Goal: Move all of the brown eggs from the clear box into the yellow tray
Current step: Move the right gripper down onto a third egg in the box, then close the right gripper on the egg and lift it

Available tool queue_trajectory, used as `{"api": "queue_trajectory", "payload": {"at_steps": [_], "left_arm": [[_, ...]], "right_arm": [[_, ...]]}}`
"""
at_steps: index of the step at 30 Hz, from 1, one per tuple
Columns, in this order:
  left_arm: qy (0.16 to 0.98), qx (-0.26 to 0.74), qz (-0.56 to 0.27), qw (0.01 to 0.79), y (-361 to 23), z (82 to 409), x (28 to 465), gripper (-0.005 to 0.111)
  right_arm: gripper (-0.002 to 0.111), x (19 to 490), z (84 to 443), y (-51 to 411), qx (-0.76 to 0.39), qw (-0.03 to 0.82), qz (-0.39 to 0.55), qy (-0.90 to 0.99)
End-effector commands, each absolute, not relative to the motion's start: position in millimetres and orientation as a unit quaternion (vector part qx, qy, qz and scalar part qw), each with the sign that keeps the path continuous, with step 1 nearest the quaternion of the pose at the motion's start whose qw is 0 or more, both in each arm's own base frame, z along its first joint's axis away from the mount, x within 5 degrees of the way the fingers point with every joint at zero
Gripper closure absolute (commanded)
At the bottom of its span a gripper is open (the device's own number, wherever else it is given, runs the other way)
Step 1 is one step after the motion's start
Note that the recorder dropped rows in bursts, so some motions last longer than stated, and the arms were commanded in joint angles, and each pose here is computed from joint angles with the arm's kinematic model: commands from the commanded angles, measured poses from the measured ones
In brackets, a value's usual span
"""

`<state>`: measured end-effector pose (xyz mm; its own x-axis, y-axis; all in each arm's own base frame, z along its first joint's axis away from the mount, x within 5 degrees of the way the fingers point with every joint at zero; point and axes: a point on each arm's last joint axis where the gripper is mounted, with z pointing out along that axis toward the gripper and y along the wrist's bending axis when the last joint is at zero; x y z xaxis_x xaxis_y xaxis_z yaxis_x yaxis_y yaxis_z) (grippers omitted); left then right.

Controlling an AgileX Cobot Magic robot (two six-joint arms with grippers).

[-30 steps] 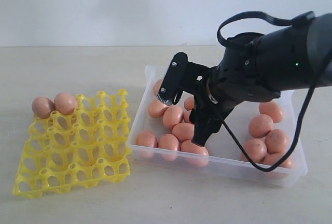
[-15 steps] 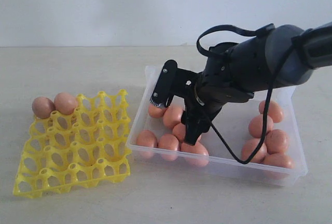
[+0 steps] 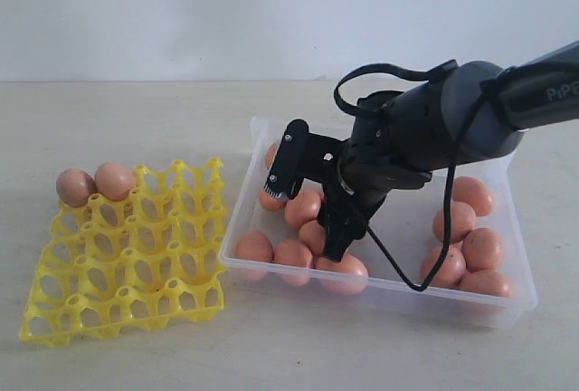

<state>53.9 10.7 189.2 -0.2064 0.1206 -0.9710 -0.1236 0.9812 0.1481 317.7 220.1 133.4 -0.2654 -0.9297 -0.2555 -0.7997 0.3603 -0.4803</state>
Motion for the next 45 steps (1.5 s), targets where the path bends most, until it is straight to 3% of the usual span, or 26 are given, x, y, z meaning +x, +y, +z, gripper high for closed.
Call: {"api": "queue_trajectory", "payload": {"at_steps": [1,7,13,20,29,39,45], "left_arm": [[0.771,-0.003,0.096,0.630,10.7,188.2,53.9,0.085],[0.771,-0.003,0.096,0.630,10.7,188.2,53.9,0.085],[0.771,-0.003,0.096,0.630,10.7,188.2,53.9,0.085],[0.771,-0.003,0.096,0.630,10.7,188.2,53.9,0.085],[0.771,-0.003,0.096,0.630,10.7,188.2,53.9,0.085],[0.771,-0.003,0.096,0.630,10.7,188.2,53.9,0.085],[0.771,-0.003,0.096,0.630,10.7,188.2,53.9,0.085]], "right_arm": [[0.059,317.0,124.1,219.1,-0.555,0.238,-0.129,0.787],[0.108,317.1,120.7,218.7,-0.555,0.233,-0.130,0.788],[0.108,319.5,131.3,214.7,-0.527,0.248,-0.126,0.803],[0.108,317.1,191.2,210.5,-0.479,0.333,-0.102,0.806],[0.108,299.4,265.9,234.2,-0.378,0.508,0.098,0.768],[0.108,283.9,270.1,281.6,-0.365,0.568,0.308,0.671],[0.108,286.0,239.2,294.3,-0.382,0.537,0.324,0.679]]}}
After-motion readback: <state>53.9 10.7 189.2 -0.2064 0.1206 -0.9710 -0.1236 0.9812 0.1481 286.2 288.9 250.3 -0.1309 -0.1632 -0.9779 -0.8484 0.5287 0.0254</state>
